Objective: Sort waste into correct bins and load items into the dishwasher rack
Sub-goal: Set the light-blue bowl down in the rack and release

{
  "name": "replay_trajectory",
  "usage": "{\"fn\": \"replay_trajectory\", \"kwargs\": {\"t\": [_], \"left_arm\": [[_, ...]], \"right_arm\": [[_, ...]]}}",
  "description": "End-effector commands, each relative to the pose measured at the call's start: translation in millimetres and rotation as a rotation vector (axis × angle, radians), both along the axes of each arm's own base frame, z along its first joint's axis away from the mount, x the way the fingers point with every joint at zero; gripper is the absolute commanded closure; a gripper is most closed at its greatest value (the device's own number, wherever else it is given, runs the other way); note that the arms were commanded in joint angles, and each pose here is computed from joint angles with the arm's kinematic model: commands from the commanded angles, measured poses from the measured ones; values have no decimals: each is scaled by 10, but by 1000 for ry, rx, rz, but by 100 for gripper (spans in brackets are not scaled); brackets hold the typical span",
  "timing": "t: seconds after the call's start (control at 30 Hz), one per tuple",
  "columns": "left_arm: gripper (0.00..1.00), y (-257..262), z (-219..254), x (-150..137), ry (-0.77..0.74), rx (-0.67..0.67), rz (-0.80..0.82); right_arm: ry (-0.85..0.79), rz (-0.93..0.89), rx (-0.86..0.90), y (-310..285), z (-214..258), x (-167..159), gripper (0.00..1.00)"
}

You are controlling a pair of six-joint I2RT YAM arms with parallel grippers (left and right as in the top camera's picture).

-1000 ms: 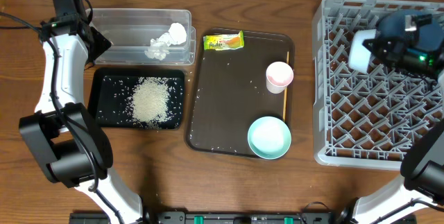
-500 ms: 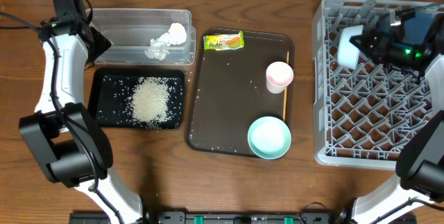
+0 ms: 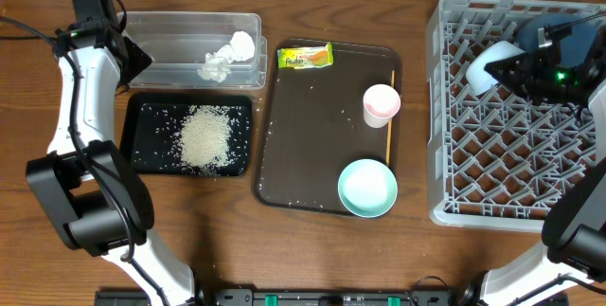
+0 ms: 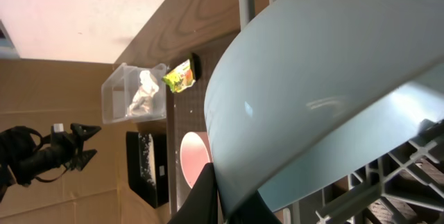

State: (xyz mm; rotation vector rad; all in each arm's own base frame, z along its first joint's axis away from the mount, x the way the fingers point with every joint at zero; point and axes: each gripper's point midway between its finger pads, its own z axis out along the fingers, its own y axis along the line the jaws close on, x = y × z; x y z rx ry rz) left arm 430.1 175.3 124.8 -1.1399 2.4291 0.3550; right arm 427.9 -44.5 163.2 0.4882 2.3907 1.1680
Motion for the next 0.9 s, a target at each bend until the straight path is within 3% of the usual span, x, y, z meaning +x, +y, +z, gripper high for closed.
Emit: {"fn": "replay_trajectory", "kwargs": {"t": [0.0,0.17,0.3,0.4,0.47,0.5,0.87], "left_arm": [[4,14,-37,-9,8,0,12],[4,14,-37,-9,8,0,12],[4,14,-37,-9,8,0,12],[4,14,-37,-9,8,0,12],[4,14,-37,-9,8,0,12],[4,14,-37,-9,8,0,12],[4,15,-36,-10,8,0,12]], "right_arm": [[169,-121,-152,-400,-459,-118,96],[218,-155,-164,-515,-462,-239,95],[266,-209,-274,-694,-417,-387,89],[305,-273,-370,-832,-330,-507,69],[307,-309,-418,-897,-227,-566,45],[300,-322,-434,-916,-171,-582,41],[161,-315,-470,-620,382,-604,45]]}}
